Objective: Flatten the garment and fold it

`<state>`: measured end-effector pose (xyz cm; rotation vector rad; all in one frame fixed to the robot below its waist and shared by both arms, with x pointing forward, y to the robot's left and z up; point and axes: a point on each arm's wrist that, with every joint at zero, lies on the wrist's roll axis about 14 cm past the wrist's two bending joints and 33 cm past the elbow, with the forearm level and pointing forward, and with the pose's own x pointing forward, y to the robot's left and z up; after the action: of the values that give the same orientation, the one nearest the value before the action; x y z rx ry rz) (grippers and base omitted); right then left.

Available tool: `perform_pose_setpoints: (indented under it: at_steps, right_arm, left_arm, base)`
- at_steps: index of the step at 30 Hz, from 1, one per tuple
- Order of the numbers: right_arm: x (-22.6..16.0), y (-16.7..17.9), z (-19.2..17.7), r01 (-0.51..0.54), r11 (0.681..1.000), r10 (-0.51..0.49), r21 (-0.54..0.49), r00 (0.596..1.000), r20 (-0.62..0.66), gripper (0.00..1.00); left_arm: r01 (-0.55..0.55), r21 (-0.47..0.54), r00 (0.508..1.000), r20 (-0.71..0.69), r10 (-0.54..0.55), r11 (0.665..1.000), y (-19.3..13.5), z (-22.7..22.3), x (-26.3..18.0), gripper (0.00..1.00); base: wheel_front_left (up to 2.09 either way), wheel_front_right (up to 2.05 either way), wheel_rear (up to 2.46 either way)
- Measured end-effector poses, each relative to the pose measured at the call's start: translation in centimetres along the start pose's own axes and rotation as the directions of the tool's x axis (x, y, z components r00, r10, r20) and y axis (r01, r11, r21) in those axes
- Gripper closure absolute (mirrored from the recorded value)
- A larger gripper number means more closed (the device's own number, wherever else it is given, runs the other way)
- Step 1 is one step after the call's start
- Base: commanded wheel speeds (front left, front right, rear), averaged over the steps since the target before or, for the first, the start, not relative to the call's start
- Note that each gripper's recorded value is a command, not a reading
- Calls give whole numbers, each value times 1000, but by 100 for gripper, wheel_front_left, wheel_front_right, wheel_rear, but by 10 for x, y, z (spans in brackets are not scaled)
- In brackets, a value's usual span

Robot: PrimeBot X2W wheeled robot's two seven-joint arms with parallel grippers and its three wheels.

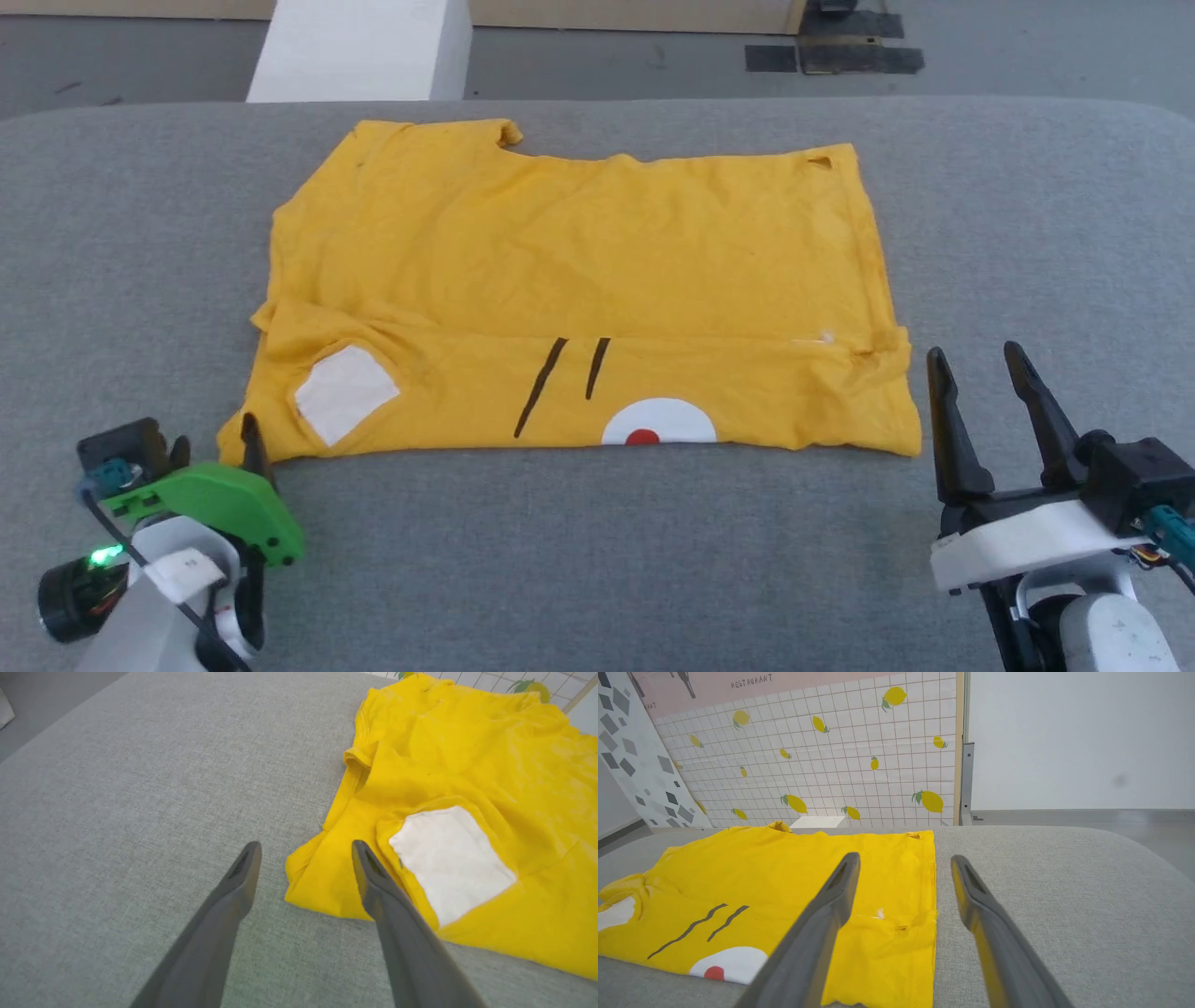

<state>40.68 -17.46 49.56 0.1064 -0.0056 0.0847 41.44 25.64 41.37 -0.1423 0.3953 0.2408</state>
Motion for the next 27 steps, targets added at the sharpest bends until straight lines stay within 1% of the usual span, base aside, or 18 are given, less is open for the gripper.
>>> perform_pose_setpoints:
  at_steps: [3,5,7,11,12,13,15,17,22,24,25,27]
  right_arm:
    - [-7,-3,-4,14,1000,-14,-2,1000,-11,0]
    - [-11,-4,-5,19,1000,-19,4,1000,-17,0]
    - [-12,-6,-6,26,1000,-26,12,999,-19,0]
    - [-15,-10,-8,42,999,-42,17,999,-30,0]
    - [-16,-11,-9,44,999,-44,17,998,-36,0]
    - [-16,-12,-11,47,999,-46,16,998,-41,0]
    - [-17,-13,-11,50,999,-49,15,998,-46,0]
    - [-16,-14,-9,52,999,-51,12,998,-40,0]
    - [-8,-15,-11,51,999,-50,6,997,-60,0]
    - [-1,-18,-24,60,998,-57,19,988,-144,0]
    - [3,-18,-55,61,998,-48,30,939,-341,0]
    - [7,-16,-71,60,997,-36,40,891,-452,0]
  left_arm:
    - [-26,-34,995,-98,23,999,6,-12,5,0]
    - [-53,-53,982,-184,43,997,11,-25,7,0]
    - [-66,-79,968,-247,44,995,12,-33,9,0]
    - [-62,-91,933,-358,26,994,11,-46,13,0]
    - [-51,-92,923,-384,12,994,9,-48,14,55]
    - [-35,-91,913,-408,-5,995,8,-50,14,100]
    - [-4,-89,899,-437,-36,996,4,-50,14,100]
    - [19,-97,899,-434,-60,995,-1,-48,14,100]
    - [31,-107,918,-391,-71,994,-4,-43,12,100]
    - [37,-111,924,-374,-76,993,-4,-42,11,100]
    - [44,-106,930,-358,-79,993,-3,-41,9,100]
    - [51,-102,933,-351,-83,994,-3,-41,8,100]
  base:
    - [0,0,0]
    - [0,0,0]
    - [0,0,0]
    - [0,0,0]
    - [0,0,0]
    - [0,0,0]
    - [0,0,0]
    - [0,0,0]
    - [0,0,0]
    - [0,0,0]
    - [0,0,0]
    - [0,0,0]
